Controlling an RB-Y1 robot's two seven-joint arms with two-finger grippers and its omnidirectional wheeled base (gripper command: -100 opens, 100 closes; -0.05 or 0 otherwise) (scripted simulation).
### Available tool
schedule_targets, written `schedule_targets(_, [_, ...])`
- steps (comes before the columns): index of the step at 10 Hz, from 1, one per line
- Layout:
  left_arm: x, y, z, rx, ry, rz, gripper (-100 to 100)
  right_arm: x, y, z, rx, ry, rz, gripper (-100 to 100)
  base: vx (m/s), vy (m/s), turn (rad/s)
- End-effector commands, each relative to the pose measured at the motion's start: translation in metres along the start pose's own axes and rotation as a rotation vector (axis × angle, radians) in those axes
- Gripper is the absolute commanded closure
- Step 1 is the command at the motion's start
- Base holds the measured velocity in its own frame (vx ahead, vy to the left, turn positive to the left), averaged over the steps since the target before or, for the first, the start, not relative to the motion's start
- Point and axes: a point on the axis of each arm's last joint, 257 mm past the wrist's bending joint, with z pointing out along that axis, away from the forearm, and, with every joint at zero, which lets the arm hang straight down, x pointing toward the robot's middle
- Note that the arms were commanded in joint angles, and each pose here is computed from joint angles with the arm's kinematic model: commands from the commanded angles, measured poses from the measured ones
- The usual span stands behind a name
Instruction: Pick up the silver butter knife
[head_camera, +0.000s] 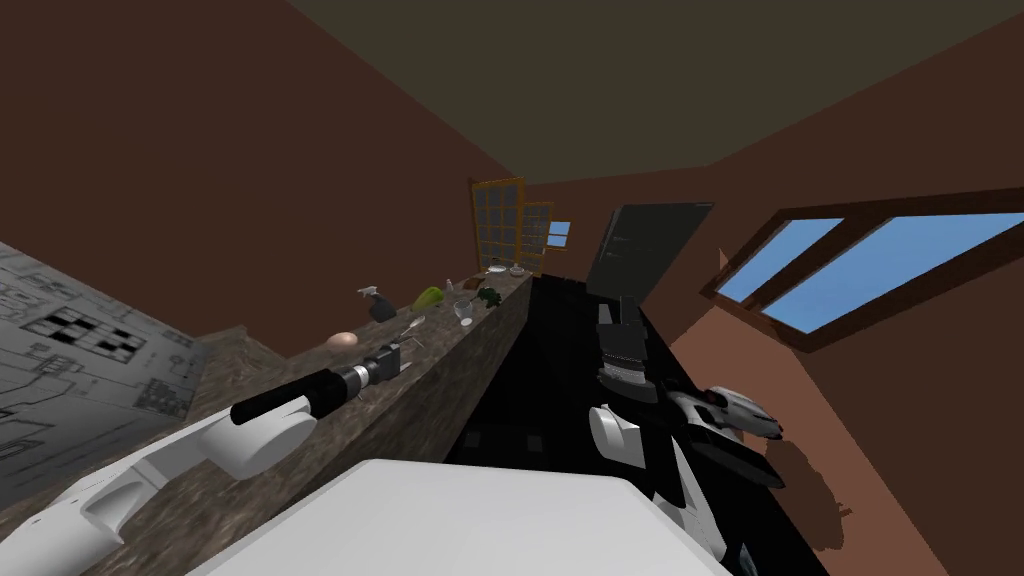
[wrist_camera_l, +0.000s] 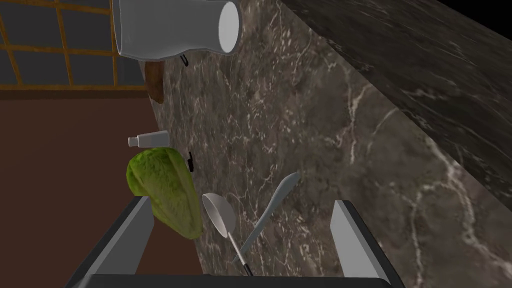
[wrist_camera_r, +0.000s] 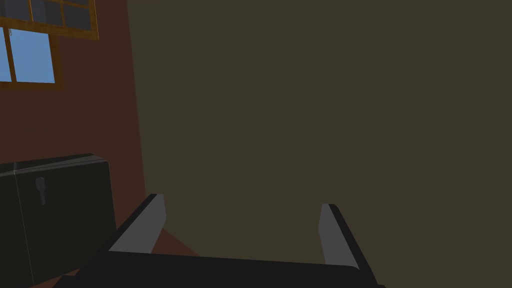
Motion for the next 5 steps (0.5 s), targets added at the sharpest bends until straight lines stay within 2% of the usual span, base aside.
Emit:
schedule_targets(1, [-0.01, 0.015, -0.004, -0.069, -0.013, -0.016, -100, 0.0, 0.0, 0.0, 0.0, 0.0, 0.0, 0, -0.035, 0.048, -0.269])
schedule_targets(2, [-0.011, 0.012, -0.004, -0.076, -0.012, 0.005, -100, 0.0, 0.0, 0.0, 0.0, 0.0, 0.0, 0, -0.033, 0.044, -0.186])
schedule_targets(3, [-0.02, 0.025, -0.009, -0.134, -0.025, -0.008, -100, 0.0, 0.0, 0.0, 0.0, 0.0, 0.0, 0, -0.032, 0.043, -0.323])
schedule_targets(4, [-0.02, 0.024, -0.009, -0.138, -0.025, 0.004, -100, 0.0, 0.0, 0.0, 0.0, 0.0, 0.0, 0, -0.023, 0.045, -0.133])
schedule_targets(5, [-0.029, 0.036, -0.014, -0.195, -0.039, -0.008, -100, 0.0, 0.0, 0.0, 0.0, 0.0, 0.0, 0, -0.018, 0.046, -0.215])
